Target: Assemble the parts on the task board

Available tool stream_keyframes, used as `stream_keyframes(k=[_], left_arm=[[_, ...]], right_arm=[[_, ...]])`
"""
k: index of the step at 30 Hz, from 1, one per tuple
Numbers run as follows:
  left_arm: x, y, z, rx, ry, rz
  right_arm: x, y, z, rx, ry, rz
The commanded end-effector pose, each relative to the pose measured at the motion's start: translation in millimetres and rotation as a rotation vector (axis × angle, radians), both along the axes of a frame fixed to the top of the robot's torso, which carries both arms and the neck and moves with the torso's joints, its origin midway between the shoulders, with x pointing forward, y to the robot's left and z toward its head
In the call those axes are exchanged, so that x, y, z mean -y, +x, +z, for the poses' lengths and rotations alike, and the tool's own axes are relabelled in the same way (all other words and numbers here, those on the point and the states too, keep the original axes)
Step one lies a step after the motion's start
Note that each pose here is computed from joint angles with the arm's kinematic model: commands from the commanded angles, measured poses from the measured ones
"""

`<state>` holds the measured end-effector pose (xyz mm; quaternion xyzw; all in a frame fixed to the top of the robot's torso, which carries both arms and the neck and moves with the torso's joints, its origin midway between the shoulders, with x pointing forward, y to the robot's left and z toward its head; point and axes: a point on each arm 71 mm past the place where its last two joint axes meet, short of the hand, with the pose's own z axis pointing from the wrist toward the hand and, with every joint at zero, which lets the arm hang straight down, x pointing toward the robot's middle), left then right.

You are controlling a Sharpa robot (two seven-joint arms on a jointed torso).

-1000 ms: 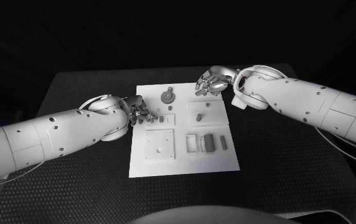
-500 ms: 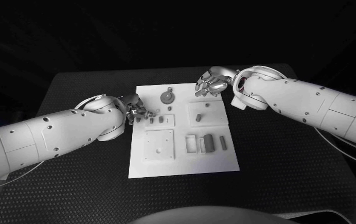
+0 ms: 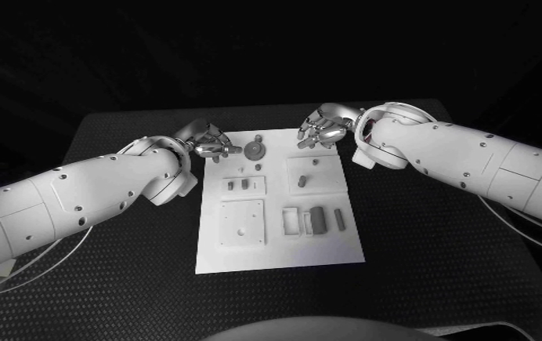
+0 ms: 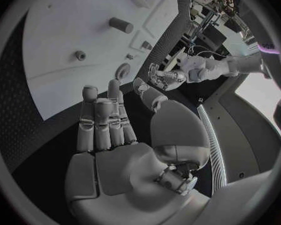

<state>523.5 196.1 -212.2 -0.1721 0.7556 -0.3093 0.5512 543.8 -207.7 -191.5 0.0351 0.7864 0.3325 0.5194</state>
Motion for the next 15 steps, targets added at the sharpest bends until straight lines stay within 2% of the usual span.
stream_keyframes(k=[1,8,11,15], left_arm=[[7.8,1.9,11.4,0.161,-0.027,-0.068],[33.9,-1.9,14.9,0.328,0.179,-0.288],[45.2,-3.5,14.2,0.381,0.251,-0.354],[56.1,-6.7,8.7,0.417,0.328,-0.421]], right_arm=[[-1,-0.4,-0.2,0.000,0.003,0.010],[-1,0.0,0.2,0.006,0.006,0.008],[0,0.8,0.1,0.009,0.006,0.003],[0,1.3,0.0,0.010,0.007,0.002]])
